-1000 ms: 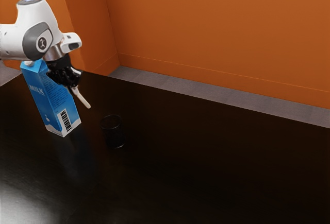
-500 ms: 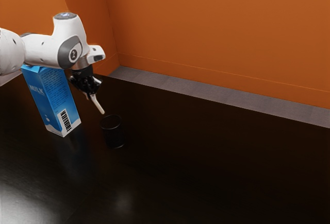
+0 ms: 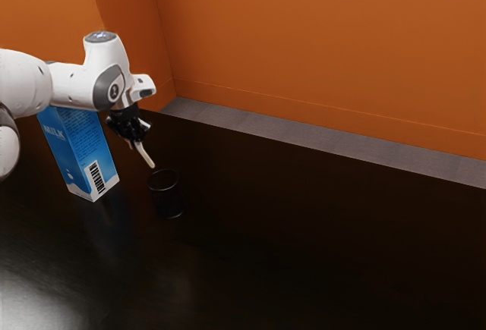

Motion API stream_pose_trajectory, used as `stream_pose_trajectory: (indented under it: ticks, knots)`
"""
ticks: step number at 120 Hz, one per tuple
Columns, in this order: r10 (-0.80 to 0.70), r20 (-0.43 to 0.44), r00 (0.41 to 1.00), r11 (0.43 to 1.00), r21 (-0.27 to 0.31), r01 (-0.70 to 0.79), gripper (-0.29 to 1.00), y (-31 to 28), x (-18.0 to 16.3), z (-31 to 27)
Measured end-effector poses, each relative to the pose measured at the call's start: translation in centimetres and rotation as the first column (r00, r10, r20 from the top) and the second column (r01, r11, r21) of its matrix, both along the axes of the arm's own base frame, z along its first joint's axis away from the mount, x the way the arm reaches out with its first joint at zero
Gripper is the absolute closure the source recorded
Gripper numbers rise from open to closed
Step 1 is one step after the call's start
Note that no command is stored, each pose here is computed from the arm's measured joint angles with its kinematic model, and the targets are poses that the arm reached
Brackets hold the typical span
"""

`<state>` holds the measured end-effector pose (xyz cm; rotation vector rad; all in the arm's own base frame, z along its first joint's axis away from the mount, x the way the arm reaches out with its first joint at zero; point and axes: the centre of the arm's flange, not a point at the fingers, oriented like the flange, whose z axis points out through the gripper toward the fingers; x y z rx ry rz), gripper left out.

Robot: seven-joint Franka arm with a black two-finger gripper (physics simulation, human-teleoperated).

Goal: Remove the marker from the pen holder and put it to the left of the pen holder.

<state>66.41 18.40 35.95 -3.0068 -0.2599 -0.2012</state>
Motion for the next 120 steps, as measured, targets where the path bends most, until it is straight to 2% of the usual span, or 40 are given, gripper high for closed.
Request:
stream_pose_trajectory:
  ticks: [4,22,31,56,64,75,80,92,103,120]
  knots:
    - [0.0,0.002,1.0,1.0,-0.002,0.0,0.77,0.0,0.0,-0.1]
    - [-0.003,0.021,1.0,0.999,-0.046,0.004,0.44,-0.4,0.2,0.0]
    - [-0.004,0.032,0.999,0.998,-0.055,0.006,0.31,-0.2,0.1,0.5]
    - [-0.005,0.063,0.998,0.998,-0.068,0.009,0.11,1.5,-1.4,3.1]
    - [-0.024,0.117,0.993,0.996,-0.078,0.033,0.08,0.1,-4.3,8.2]
    - [-0.108,0.287,0.952,0.99,-0.056,0.129,0.05,-4.1,-9.6,23.6]
    - [-0.157,0.316,0.936,0.984,-0.026,0.174,0.05,-5.8,-11.7,29.2]
    - [-0.183,0.244,0.953,0.981,-0.012,0.191,0.03,-6.0,-14.7,32.2]
    - [-0.207,0.151,0.967,0.976,-0.032,0.214,0.02,-8.3,-15.2,31.6]
    - [-0.211,0.056,0.976,0.975,-0.06,0.214,0.01,-10.7,-15.7,30.9]
